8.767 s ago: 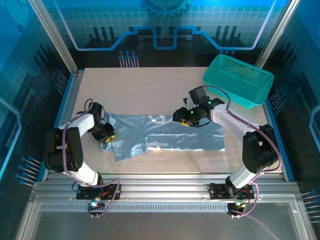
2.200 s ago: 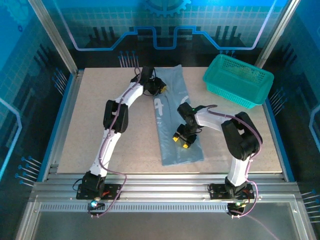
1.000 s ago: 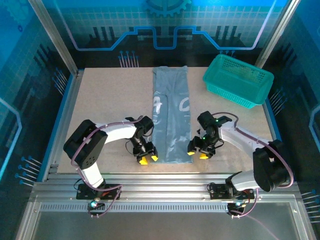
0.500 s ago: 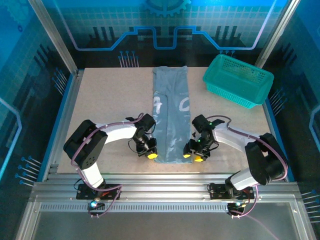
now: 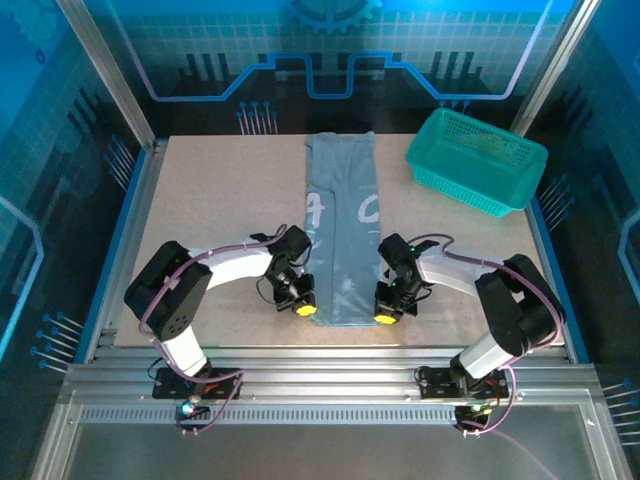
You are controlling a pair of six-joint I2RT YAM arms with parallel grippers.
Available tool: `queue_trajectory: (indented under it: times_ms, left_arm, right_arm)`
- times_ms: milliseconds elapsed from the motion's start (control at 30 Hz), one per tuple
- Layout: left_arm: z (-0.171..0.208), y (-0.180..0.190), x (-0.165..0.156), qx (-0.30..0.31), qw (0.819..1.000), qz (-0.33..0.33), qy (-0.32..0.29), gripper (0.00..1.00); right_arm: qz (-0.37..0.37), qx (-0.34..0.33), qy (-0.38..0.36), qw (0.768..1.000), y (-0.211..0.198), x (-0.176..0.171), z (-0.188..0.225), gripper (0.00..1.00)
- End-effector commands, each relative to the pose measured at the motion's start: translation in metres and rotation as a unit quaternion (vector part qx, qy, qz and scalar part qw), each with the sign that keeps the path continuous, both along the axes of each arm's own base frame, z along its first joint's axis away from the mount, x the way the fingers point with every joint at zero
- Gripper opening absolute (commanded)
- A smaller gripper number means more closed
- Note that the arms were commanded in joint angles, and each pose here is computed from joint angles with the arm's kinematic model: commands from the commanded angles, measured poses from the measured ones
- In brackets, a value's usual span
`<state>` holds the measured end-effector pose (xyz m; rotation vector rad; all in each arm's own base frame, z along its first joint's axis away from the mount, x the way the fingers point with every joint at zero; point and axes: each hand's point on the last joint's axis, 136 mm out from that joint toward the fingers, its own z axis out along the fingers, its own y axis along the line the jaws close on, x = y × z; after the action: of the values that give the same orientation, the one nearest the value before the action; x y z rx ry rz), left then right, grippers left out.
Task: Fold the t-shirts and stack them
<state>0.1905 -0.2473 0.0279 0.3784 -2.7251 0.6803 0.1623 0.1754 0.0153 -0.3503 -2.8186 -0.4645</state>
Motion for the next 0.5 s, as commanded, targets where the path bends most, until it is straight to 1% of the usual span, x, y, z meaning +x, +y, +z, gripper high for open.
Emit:
queue_trajectory:
  times_ms: [0, 133, 233, 367, 467]
  left_arm:
    - [0.008, 0.003, -0.023, -0.020, 1.000, -0.013, 0.020, 0.00]
    - [0.012, 0.006, -0.045, -0.037, 0.999, -0.012, 0.032, 0.00]
    - [0.019, 0.001, -0.052, -0.062, 0.998, -0.009, 0.024, 0.00]
    - [0.035, -0.003, -0.042, -0.077, 0.997, -0.002, -0.011, 0.00]
    - [0.052, -0.007, -0.023, -0.079, 0.996, 0.007, -0.043, 0.00]
  right_arm:
    - [0.002, -0.007, -0.015, 1.000, 0.000, -0.004, 0.012, 0.00]
    - [0.019, 0.006, 0.018, 1.000, 0.002, -0.028, 0.027, 0.00]
    - [0.031, 0.018, 0.030, 0.999, 0.003, -0.042, 0.039, 0.00]
    - [0.026, 0.030, 0.012, 0.999, 0.005, -0.036, 0.055, 0.00]
    - [0.011, 0.033, -0.003, 0.999, 0.008, -0.022, 0.064, 0.00]
